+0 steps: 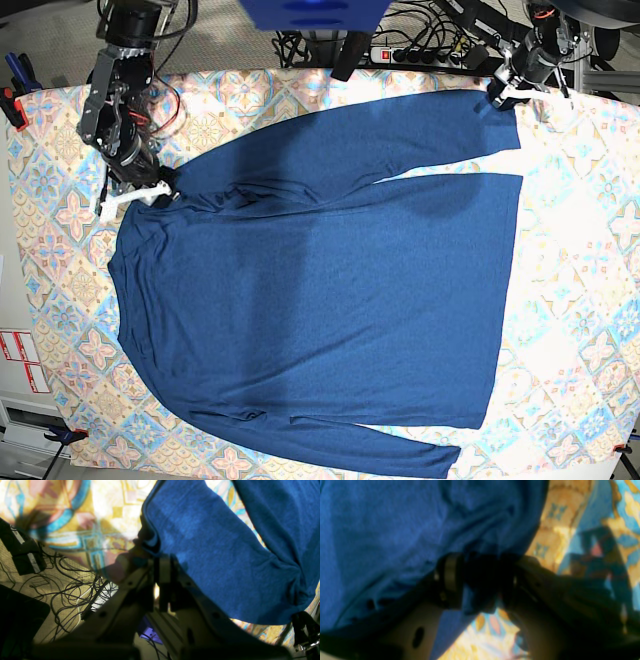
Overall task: Fold the T-shirt properly
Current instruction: 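Lower the right gripper and pinch the shirt edge near the collar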
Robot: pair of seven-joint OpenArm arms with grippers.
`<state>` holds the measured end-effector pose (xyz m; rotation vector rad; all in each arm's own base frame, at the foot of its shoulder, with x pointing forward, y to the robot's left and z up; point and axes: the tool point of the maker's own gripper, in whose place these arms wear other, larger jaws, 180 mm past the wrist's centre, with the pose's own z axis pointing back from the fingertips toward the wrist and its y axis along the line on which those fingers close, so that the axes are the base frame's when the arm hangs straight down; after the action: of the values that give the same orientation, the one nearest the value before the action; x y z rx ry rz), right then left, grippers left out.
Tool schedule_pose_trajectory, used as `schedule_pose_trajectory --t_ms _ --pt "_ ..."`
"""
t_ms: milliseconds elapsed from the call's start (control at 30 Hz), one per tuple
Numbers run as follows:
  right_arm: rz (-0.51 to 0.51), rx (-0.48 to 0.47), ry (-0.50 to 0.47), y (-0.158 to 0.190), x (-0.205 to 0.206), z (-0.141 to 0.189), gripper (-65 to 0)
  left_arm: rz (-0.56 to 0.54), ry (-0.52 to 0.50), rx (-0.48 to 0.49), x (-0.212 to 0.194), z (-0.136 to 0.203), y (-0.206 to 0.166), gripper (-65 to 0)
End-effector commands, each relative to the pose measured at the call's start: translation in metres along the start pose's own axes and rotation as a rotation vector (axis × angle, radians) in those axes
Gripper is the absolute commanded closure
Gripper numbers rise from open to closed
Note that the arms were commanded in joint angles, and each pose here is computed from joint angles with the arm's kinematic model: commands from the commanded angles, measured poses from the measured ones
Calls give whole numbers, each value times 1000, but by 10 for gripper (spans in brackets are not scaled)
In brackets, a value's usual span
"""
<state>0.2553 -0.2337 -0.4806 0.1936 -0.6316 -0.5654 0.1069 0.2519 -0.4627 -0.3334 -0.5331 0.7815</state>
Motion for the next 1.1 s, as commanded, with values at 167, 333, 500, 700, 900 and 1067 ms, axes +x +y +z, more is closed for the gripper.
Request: schedule_pose_trajectory --t_ms 167,333,500,700,900,1067 --pt "9 -22 -3 -3 9 5 -241 -16 -17 -11 7 3 -3 0" --pt "-1 -11 -12 -11 8 17 -241 -16 -16 -10 7 3 -2 0" --pt "-10 -4 -20 -15 15 18 -241 -16 -17 -11 7 3 -3 0" --pt "-45 -38 54 -30 -11 8 -241 -16 -17 -11 7 3 -3 0" --pt "-55 -27 65 -24 -11 0 -241 -16 -17 -11 7 3 -3 0" --pt "-47 -15 70 -18 -12 -1 -238 -15 -16 -10 7 3 -2 0"
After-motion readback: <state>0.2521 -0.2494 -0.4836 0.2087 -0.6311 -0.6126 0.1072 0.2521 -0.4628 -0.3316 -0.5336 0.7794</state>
